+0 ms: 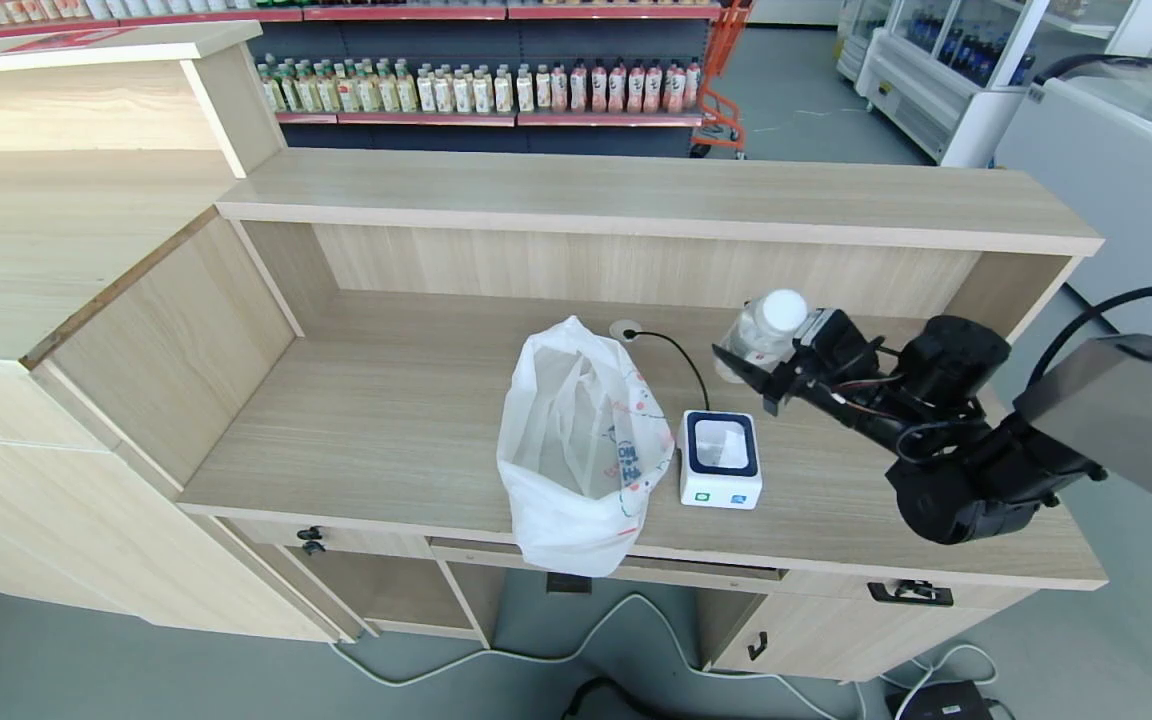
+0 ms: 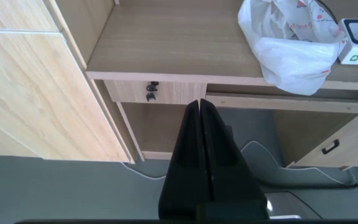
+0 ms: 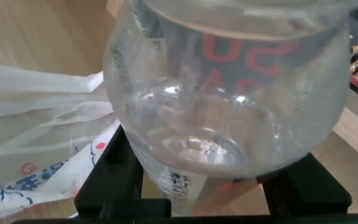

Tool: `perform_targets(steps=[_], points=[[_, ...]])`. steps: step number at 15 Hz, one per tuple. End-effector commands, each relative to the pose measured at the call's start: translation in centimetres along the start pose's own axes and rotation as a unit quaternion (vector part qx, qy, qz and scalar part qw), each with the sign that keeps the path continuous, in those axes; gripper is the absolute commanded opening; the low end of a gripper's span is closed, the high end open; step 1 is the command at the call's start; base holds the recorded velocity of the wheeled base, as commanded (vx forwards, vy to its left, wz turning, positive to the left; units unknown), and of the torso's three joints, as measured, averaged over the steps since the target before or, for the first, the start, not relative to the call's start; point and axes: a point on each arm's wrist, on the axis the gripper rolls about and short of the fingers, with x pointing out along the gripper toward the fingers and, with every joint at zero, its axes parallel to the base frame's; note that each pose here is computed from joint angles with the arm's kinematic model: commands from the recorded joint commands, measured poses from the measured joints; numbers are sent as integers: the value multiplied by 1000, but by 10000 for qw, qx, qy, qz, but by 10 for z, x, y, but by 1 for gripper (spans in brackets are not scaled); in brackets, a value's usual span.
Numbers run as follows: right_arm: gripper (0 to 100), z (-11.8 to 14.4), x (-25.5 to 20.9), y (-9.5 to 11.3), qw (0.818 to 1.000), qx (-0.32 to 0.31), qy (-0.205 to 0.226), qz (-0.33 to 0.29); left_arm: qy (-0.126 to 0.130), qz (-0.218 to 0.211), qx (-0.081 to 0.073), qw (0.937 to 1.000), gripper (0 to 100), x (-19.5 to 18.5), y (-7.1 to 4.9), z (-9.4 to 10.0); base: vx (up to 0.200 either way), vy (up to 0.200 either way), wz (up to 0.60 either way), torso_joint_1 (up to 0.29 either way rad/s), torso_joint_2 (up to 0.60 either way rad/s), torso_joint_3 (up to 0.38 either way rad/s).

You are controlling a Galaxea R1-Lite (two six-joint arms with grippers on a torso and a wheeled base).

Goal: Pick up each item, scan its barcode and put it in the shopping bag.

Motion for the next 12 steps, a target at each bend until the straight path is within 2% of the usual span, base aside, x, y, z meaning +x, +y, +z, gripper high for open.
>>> perform_targets(steps=[1,3,5,7,10,12], points=[[0,55,-2,-28,9969,246,-274,-693,2,2,0,10000,0,0,0,0,0,0,0,0,0,0],[0,74,-19,-36,9860,1012,203,-1311,2,2,0,10000,0,0,0,0,0,0,0,0,0,0],[0,78,-44,-30,9725,1555,746,-1568,2,2,0,10000,0,0,0,0,0,0,0,0,0,0],[0,78,-67,-22,9662,1687,1081,-1624,2,2,0,10000,0,0,0,0,0,0,0,0,0,0],[0,84,-83,-16,9489,2040,1366,-1984,2,2,0,10000,0,0,0,0,0,0,0,0,0,0],[0,85,-91,-10,9460,2084,1495,-1980,2,2,0,10000,0,0,0,0,0,0,0,0,0,0]])
